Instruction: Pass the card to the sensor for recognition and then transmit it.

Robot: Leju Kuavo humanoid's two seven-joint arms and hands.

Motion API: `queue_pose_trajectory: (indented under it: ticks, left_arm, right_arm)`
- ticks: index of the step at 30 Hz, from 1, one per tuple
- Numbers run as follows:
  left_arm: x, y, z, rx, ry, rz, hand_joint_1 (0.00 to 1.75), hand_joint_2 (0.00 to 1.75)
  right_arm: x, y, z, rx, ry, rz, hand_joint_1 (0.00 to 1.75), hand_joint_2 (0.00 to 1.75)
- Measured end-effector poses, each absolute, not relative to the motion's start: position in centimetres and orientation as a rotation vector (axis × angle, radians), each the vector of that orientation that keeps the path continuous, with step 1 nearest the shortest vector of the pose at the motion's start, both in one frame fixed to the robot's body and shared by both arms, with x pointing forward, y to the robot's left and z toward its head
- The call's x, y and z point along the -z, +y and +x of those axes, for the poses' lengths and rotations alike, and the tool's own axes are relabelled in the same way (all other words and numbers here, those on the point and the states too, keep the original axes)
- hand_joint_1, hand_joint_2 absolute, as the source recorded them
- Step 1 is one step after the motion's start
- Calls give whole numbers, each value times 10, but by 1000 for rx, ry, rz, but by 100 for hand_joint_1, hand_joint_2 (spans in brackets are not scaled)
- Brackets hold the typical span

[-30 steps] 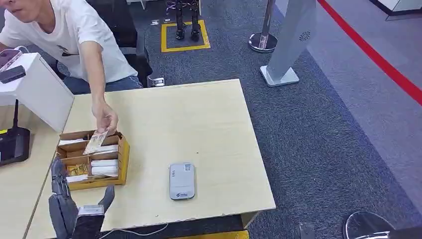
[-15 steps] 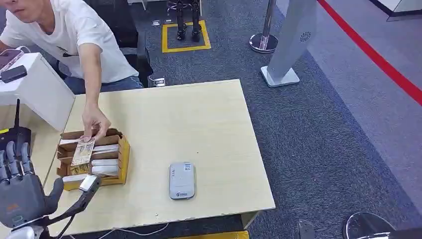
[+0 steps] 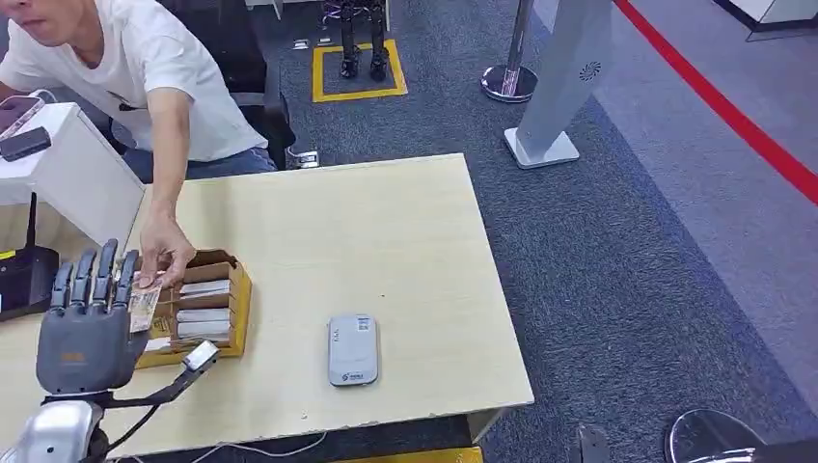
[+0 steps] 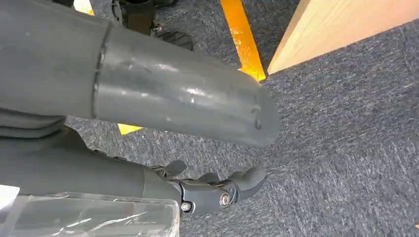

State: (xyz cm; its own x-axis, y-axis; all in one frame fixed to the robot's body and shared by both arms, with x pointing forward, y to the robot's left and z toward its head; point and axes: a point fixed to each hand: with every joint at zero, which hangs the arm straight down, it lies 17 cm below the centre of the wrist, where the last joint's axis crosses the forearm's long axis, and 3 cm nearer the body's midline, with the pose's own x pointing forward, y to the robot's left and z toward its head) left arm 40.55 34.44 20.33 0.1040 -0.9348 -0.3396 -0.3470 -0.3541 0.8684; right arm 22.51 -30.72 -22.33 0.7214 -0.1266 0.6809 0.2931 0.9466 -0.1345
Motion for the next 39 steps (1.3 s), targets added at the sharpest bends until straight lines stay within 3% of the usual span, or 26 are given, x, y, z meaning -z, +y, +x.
queue_pose_trajectory:
  ticks: [2,3,4,39]
  left_arm:
    - [-201,345,410,1255,-1254,1771,0,175]
    - [-200,345,411,1255,-1254,1767,157,175]
    - [-198,345,412,1255,-1253,1762,175,175]
    - [-203,319,432,1199,-1377,1675,175,175]
  right_arm:
    - [223,-307,225,235,-730,-241,0,0]
    - [223,-307,225,235,-730,-240,0,0]
    - [223,-307,225,235,-730,-240,0,0]
    - [225,-307,221,233,-719,-239,0,0]
